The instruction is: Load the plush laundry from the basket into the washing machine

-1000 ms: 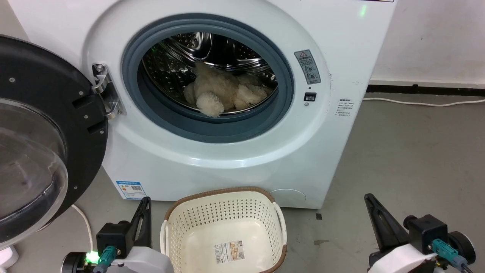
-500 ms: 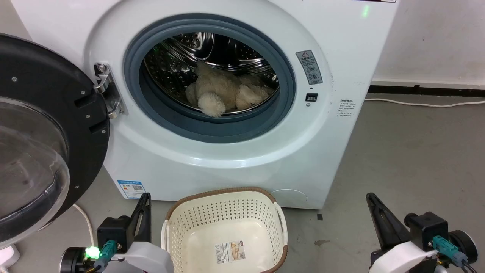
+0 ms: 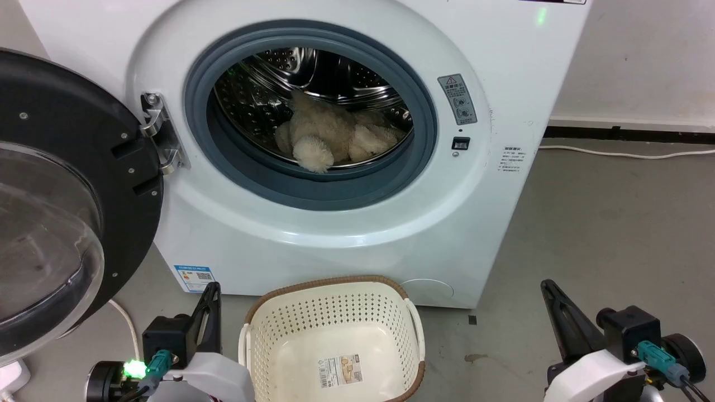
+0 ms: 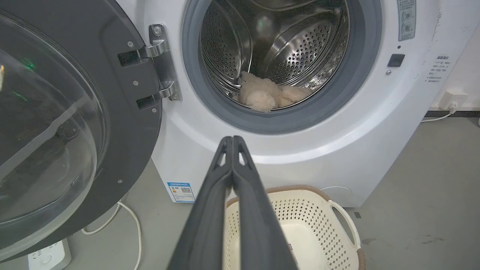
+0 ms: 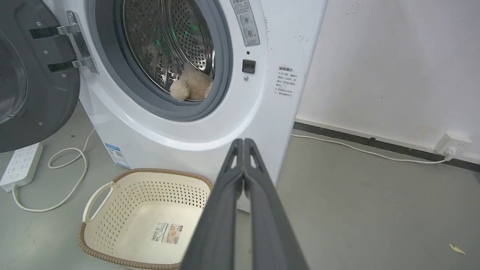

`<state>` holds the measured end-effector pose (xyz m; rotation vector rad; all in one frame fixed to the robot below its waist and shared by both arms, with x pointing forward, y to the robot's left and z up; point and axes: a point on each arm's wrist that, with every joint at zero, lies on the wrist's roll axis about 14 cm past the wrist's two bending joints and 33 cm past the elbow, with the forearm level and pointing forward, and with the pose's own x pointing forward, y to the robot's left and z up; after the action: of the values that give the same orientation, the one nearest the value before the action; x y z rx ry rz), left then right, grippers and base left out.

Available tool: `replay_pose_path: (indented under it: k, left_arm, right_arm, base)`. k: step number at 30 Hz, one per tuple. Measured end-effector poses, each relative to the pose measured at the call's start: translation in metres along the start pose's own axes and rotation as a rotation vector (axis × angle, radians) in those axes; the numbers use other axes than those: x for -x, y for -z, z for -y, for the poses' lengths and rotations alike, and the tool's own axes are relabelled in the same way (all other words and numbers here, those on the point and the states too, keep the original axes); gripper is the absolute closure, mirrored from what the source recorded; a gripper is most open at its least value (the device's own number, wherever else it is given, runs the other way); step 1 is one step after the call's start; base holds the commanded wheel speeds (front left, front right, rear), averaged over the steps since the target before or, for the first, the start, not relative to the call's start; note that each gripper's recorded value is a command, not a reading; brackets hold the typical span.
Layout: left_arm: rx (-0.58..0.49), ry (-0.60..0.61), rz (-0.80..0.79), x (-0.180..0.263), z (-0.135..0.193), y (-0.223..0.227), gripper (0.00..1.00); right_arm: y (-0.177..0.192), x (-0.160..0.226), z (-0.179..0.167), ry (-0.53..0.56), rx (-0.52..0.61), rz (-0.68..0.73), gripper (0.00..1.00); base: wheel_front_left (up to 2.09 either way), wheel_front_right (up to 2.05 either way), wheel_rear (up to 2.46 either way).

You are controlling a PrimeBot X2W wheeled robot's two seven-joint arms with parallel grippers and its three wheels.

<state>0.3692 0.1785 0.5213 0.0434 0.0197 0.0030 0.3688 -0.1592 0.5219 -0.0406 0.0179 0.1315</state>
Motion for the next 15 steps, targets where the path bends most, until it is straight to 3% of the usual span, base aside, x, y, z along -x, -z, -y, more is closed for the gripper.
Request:
replay_pose_path:
  k: [15]
  left_arm:
    - [0.0,0.0,0.0,0.0,0.0001,-0.0001,1.0]
  right_arm:
    - [-0.0001,0.0,0.0001,0.0,0.0,0.0,1.0]
  base:
    - [0.0,0.0,0.0]
